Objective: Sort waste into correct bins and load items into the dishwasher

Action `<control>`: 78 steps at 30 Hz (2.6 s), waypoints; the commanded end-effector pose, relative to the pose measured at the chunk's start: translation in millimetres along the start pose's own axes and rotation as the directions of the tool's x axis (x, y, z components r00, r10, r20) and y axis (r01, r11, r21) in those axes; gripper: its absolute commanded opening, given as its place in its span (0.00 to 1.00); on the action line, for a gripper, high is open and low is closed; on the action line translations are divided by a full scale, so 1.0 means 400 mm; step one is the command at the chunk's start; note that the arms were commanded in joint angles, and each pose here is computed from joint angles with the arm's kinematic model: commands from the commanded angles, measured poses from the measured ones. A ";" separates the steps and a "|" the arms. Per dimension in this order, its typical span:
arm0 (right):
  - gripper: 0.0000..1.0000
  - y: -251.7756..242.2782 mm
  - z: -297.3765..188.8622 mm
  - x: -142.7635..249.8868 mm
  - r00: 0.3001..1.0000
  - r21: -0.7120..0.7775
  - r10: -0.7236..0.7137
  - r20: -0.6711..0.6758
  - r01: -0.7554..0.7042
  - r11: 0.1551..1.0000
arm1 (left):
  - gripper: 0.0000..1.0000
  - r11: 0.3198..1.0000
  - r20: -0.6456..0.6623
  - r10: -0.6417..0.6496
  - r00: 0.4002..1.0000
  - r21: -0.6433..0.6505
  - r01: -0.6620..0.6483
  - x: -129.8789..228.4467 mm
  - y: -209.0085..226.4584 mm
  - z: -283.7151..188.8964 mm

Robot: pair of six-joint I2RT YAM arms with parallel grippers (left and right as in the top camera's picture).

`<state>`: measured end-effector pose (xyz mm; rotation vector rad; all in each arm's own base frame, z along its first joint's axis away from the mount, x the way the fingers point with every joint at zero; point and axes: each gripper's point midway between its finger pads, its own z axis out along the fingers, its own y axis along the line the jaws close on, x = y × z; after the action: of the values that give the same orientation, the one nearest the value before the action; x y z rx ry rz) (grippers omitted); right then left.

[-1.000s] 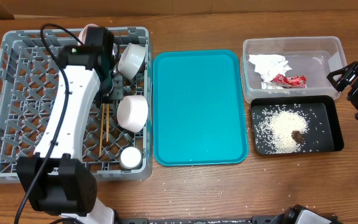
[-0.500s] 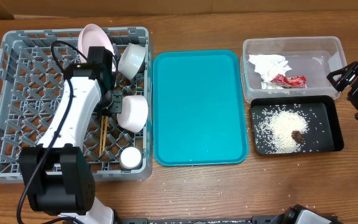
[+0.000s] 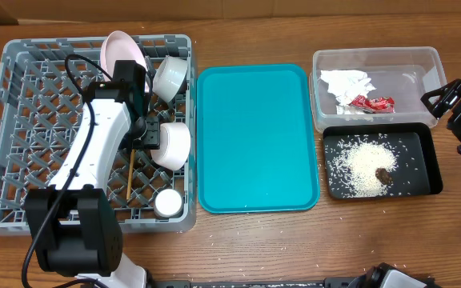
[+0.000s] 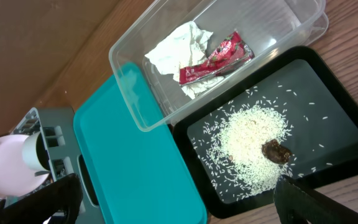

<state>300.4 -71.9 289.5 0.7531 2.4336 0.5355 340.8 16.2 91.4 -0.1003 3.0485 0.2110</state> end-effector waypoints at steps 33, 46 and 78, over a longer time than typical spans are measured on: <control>1.00 0.003 -0.011 -0.012 1.000 0.004 -0.006 0.022 0.006 1.000 | 1.00 0.959 0.615 -0.188 0.766 0.283 0.008 0.145 0.032 -0.728; 1.00 0.002 -0.009 -0.013 1.000 0.005 -0.005 0.020 0.005 1.000 | 1.00 0.962 0.543 -0.173 0.822 0.274 0.021 0.092 0.019 -0.666; 1.00 0.261 -0.072 0.177 0.687 0.019 -0.539 0.487 0.609 0.793 | 1.00 0.970 0.282 -0.124 0.951 0.237 0.056 -0.035 -0.025 -0.436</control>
<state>276.4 44.5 347.0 0.0124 2.0104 0.2313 337.4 -14.2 265.5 -0.1685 2.7301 -0.0980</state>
